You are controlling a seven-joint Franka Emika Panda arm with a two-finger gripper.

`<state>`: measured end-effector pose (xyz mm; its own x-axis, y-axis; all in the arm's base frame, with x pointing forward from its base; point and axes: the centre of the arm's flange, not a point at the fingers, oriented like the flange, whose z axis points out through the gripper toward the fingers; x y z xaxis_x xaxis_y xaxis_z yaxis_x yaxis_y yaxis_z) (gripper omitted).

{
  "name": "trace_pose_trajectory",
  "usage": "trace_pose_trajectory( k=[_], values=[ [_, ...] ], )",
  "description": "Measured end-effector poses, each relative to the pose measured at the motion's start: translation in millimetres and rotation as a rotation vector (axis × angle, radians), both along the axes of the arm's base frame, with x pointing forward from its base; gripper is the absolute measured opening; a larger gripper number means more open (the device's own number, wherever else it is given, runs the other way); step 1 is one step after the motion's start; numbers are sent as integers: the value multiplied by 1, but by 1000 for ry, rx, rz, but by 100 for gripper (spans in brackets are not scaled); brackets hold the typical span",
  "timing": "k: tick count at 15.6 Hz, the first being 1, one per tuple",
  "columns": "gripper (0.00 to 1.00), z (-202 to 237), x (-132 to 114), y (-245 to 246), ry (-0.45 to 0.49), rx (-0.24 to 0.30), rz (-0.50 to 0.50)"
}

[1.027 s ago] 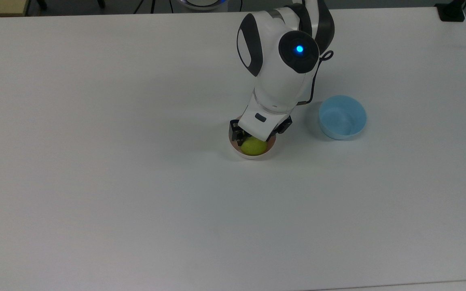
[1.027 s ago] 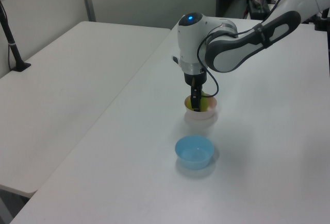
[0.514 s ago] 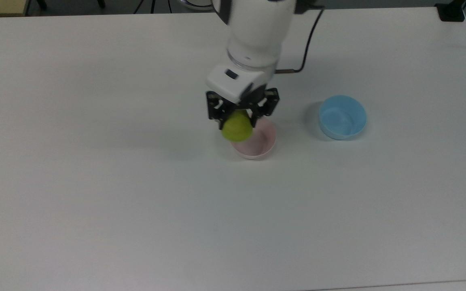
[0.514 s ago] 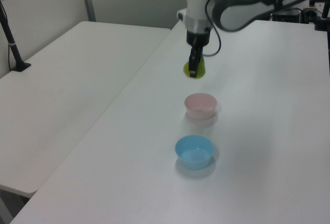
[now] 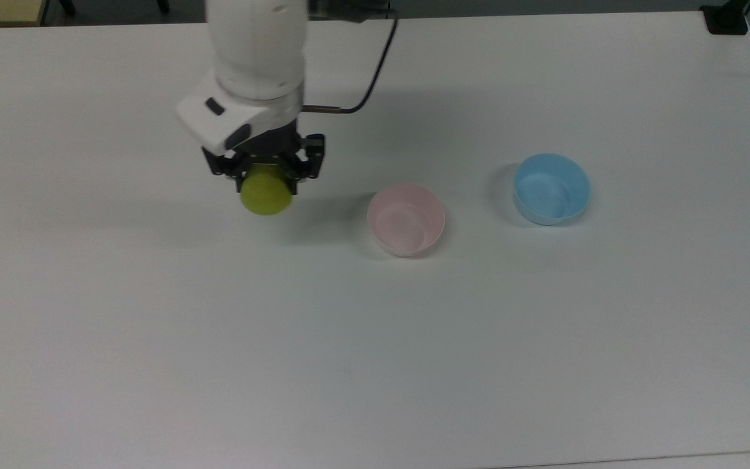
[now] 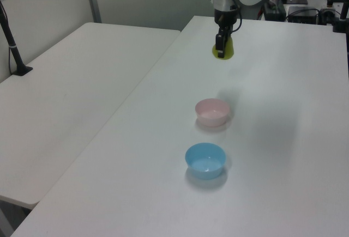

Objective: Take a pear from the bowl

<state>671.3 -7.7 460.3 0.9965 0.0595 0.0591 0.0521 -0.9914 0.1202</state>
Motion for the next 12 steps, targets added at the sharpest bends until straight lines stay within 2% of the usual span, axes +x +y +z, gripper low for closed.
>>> trace_pose_trajectory(
  k=[3, 8, 12],
  values=[
    [70, -24, -2, -19, 47, -1, 22],
    [70, -87, 2, -6, 148, 6, 59],
    [70, -110, 5, 3, 163, 8, 74]
  ],
)
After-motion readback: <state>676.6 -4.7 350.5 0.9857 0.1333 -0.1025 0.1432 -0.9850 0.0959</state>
